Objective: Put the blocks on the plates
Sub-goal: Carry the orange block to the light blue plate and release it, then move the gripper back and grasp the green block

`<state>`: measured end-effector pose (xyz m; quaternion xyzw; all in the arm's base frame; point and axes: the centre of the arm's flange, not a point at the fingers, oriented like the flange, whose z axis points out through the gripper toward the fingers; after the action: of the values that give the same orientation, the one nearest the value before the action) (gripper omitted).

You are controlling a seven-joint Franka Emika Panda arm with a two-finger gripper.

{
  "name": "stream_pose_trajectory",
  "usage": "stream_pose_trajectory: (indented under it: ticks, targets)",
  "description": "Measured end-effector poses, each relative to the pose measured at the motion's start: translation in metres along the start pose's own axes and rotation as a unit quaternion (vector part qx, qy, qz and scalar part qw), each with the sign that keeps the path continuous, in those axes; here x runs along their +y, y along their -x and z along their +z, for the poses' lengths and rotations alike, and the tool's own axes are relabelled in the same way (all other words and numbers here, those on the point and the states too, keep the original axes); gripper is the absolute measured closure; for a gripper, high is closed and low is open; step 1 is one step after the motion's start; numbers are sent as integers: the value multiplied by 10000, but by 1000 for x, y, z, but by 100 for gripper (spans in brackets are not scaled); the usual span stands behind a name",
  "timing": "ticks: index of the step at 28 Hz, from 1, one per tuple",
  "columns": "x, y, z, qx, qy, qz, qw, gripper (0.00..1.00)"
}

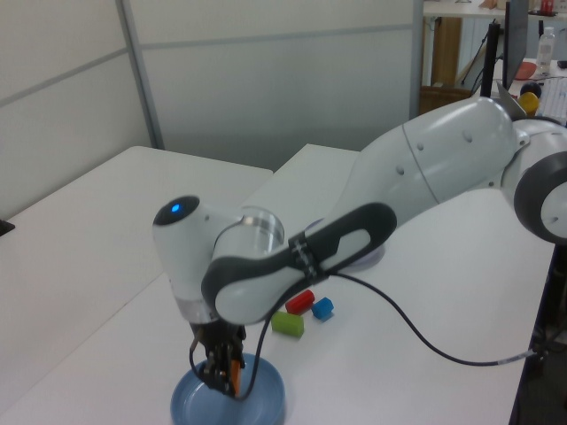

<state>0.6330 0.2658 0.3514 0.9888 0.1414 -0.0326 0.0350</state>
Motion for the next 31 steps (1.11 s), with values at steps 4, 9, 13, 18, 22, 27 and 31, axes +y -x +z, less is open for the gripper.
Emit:
stream_pose_trajectory:
  ticks: [4, 9, 13, 18, 22, 27, 31]
  targets:
    - [-5, -1, 15, -83, 113, 11, 9999, 45]
    - [-2, -2, 19, -73, 284, -47, 9996, 44]
    - [-1, -2, 19, -58, 343, -66, 9994, 32]
    - [2, -2, 15, -67, 376, -35, 9993, 14]
    - [18, -1, -3, -68, 444, 130, 9989, 1]
    - [72, 7, -48, 28, 471, 595, 9971, 0]
    - [112, 17, -62, -69, 503, 887, 9948, 0]
